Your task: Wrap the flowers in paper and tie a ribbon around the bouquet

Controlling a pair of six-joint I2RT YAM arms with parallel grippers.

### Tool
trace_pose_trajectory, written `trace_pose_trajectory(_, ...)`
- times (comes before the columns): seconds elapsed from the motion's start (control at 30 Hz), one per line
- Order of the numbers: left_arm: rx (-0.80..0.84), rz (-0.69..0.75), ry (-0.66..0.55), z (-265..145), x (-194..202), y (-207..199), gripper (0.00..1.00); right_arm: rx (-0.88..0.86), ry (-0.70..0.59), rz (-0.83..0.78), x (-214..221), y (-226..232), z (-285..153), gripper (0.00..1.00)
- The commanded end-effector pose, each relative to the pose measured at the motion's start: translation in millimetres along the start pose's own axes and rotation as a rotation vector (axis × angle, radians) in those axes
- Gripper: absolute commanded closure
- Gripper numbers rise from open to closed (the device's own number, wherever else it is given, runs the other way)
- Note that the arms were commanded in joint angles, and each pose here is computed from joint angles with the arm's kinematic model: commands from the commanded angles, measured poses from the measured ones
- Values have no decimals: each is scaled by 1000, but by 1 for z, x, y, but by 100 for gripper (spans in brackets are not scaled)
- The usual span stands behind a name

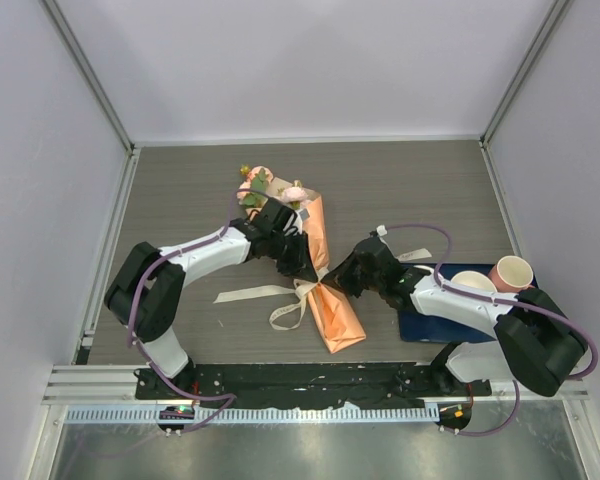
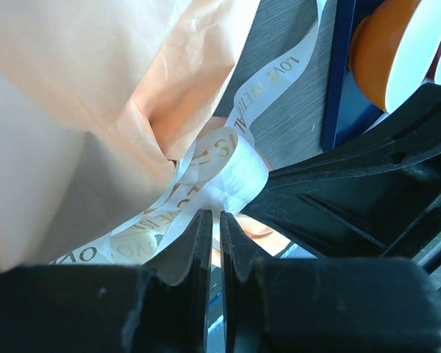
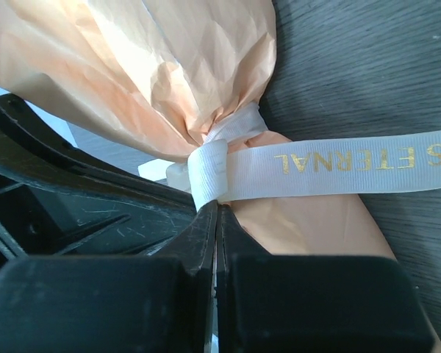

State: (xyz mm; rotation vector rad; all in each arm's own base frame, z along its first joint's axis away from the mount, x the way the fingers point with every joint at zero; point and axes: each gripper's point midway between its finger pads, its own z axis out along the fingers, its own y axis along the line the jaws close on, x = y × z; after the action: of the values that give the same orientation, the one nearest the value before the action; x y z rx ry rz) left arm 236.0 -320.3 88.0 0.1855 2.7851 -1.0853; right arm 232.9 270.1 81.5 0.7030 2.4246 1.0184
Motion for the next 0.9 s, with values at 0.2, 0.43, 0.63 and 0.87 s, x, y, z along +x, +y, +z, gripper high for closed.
trace_pose_trajectory(0.2, 70, 7, -9, -6, 5, -15, 88, -140, -64, -16, -17, 41, 1, 98)
trace_pose_trajectory(0.43, 60, 33, -35, -16, 0, -20, 86, -119, -53, -20, -18, 34, 2, 94)
trace_pose_trajectory(0.63, 58, 20, -12, -9, 6, -13, 88, -69, -11, -54, -9, 22, -12, 71)
trace_pose_trajectory(0.87, 51, 38, -67, -28, 3, -19, 88, -138, 16, -63, 0, 37, -30, 64)
